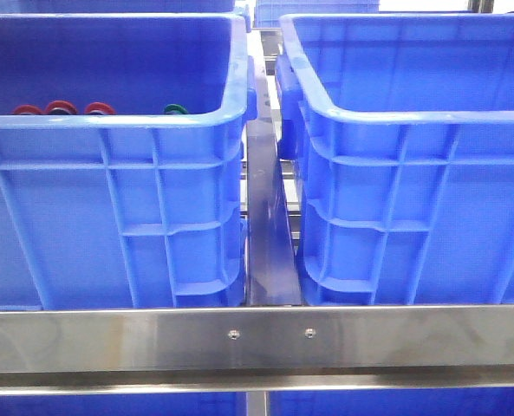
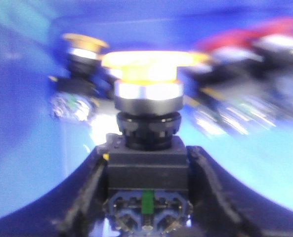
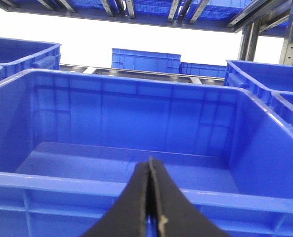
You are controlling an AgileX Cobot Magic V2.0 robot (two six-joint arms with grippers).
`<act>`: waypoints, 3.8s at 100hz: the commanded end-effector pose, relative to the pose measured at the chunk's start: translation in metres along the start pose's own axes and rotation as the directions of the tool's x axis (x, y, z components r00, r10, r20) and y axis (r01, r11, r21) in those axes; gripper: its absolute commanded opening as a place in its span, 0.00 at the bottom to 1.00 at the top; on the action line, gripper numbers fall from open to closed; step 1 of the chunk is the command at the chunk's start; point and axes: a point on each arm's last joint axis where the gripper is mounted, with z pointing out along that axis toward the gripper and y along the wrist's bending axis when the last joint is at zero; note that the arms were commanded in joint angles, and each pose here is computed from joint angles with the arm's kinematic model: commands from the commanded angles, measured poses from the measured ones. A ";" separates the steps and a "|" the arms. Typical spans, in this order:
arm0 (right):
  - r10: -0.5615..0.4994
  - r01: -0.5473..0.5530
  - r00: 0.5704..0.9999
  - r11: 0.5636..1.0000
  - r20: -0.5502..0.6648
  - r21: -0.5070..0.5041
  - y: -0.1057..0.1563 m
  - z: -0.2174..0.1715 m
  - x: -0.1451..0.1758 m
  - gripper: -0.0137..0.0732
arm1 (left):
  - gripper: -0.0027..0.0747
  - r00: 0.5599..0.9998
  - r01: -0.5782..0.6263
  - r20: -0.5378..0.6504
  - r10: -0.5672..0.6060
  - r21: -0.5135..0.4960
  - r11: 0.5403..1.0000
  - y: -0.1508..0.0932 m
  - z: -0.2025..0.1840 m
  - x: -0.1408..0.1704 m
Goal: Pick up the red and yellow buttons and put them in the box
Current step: 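Lift the yellow push-button out of the bin with the left gripper, then close the right gripper on the yellow button held by the left gripper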
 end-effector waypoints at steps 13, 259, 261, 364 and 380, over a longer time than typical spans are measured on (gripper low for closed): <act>-0.005 0.005 0.995 1.000 0.098 0.002 0.000 -0.002 -0.009 0.08 | 0.01 0.991 -0.017 0.131 0.006 0.088 0.996 -0.013 -0.056 0.018; 0.184 -0.836 0.474 0.400 -0.861 -0.375 0.084 0.124 -0.154 0.77 | 0.01 0.618 -0.785 0.593 0.516 0.500 0.366 -0.146 -0.172 0.138; 0.186 -0.845 0.465 0.385 -0.866 -0.371 0.085 0.127 -0.153 0.77 | 0.01 0.618 -0.785 0.593 0.516 0.500 0.366 -0.146 -0.172 0.138; -0.016 -0.864 0.444 0.256 -0.896 -0.432 0.197 0.185 -0.151 0.77 | 0.01 0.618 -0.784 0.588 0.522 0.507 0.358 -0.146 -0.172 0.140; -0.030 -0.861 0.459 0.231 -0.888 -0.453 0.204 0.182 -0.158 0.76 | 0.01 0.618 -0.784 0.588 0.522 0.507 0.358 -0.146 -0.172 0.140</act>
